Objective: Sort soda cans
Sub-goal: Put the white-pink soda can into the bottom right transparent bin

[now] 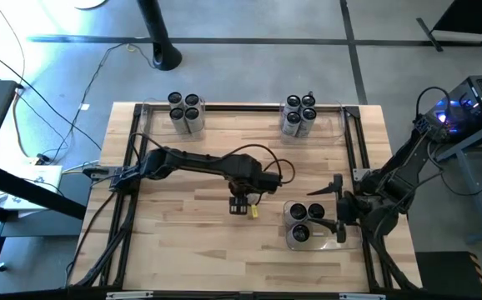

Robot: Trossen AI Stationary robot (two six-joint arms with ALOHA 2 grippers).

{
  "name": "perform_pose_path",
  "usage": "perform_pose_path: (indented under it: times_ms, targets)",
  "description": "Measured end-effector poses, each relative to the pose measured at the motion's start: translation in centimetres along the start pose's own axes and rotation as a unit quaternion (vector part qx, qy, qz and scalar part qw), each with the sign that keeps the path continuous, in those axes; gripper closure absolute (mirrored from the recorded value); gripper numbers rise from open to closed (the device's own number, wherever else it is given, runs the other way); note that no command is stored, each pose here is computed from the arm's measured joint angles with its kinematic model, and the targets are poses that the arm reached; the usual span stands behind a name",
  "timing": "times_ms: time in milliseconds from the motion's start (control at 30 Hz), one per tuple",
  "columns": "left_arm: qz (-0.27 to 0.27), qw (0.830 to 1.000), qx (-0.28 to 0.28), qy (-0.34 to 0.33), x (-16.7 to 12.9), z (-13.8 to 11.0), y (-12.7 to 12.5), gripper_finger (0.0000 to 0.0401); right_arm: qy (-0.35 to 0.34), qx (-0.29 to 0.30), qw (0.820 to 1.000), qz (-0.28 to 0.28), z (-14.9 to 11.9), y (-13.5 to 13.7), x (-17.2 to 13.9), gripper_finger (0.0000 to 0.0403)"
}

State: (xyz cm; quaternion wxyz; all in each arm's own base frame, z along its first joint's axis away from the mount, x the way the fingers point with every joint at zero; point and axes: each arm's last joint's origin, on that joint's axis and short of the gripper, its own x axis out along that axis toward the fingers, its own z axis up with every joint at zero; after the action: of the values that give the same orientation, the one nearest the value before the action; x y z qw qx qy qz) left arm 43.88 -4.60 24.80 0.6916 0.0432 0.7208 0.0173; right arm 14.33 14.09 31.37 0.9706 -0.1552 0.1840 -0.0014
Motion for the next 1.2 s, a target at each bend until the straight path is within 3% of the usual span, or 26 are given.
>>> perform_pose_path:
  times_ms: [433,733,1033,1200]
  targets:
    - [-0.033,0.999,-0.031,0.007,0.0,-0.1,0.1,0.0126,0.000,0.000,1.000,0.000,0.0,0.0,0.0,0.0077]
    - [-0.114,0.991,-0.067,0.018,-0.5,-0.4,-1.6,0.0123,0.000,0.000,1.000,0.000,0.0,0.0,0.0,0.0077]
    - [-0.109,0.985,-0.130,0.019,-1.2,-0.8,-2.7,0.0128,0.000,0.000,1.000,0.000,0.0,0.0,0.0,0.0077]
    - [-0.056,0.990,-0.128,0.006,-1.2,-0.8,-2.9,0.0128,0.000,0.000,1.000,0.000,0.0,0.0,0.0,0.0077]
